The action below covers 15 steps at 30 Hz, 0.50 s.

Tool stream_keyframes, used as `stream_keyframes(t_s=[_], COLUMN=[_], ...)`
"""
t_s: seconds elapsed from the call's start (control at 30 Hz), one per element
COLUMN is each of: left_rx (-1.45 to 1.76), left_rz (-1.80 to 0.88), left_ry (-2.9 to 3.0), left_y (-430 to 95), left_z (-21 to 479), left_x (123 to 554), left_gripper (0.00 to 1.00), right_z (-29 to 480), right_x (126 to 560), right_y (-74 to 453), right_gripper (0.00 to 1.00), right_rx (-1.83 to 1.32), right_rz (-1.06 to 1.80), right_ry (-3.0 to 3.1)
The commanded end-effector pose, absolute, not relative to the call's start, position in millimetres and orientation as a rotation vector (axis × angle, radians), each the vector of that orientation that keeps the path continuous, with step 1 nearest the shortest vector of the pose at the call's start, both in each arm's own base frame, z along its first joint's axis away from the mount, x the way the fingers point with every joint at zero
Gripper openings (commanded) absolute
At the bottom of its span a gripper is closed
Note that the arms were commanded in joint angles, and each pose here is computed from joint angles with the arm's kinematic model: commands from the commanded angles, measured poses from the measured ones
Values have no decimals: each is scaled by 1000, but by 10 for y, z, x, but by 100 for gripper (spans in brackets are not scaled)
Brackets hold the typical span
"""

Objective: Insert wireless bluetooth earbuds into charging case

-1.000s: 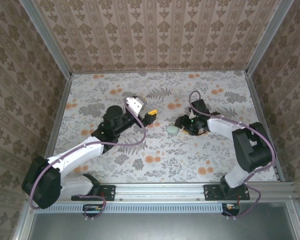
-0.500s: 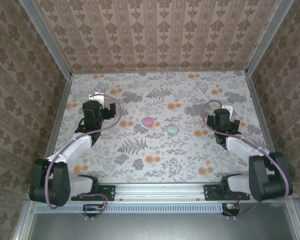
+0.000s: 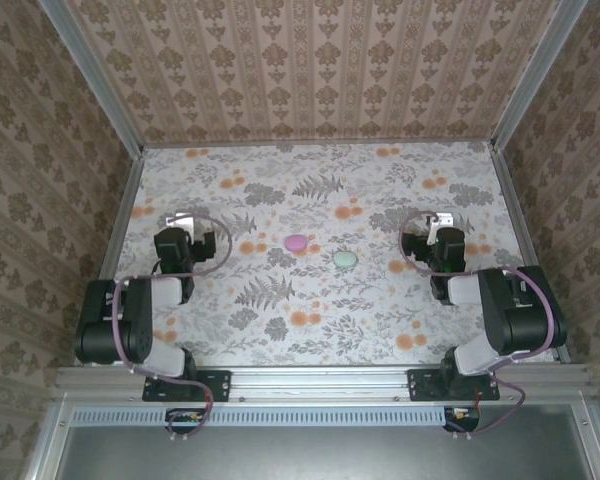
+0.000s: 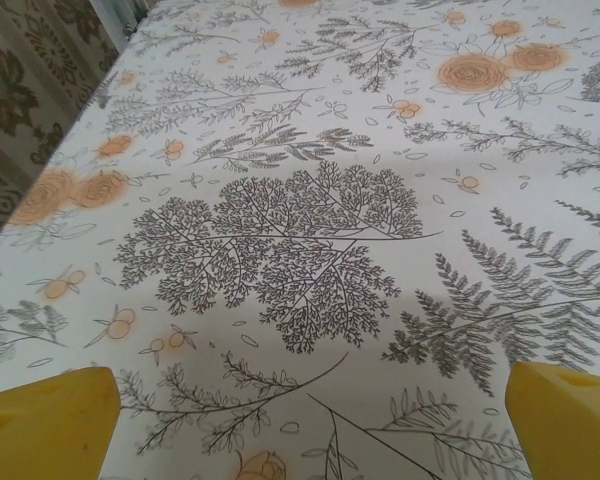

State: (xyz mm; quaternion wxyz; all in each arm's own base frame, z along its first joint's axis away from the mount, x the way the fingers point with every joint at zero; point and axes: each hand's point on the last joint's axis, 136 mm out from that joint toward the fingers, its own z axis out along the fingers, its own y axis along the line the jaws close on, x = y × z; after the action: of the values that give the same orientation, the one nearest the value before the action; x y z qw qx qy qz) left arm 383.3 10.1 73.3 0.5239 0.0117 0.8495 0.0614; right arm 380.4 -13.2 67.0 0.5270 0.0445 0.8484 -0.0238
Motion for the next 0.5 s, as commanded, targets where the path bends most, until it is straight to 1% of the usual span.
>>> stream_keyframes(t_s=[0.0,0.47], left_rx=[67,60], left_rz=[55,108], left_ry=[1942,1935], left_y=[7,18], left_z=[938,931], left_x=[3983,3983], left_gripper=[100,100], right_z=[984,983], right_x=[3966,3987], right_y=[-179,-121], right_gripper=[100,100], right_rx=[143,109], right_rz=[-96,-92], right_ry=[1905,1913])
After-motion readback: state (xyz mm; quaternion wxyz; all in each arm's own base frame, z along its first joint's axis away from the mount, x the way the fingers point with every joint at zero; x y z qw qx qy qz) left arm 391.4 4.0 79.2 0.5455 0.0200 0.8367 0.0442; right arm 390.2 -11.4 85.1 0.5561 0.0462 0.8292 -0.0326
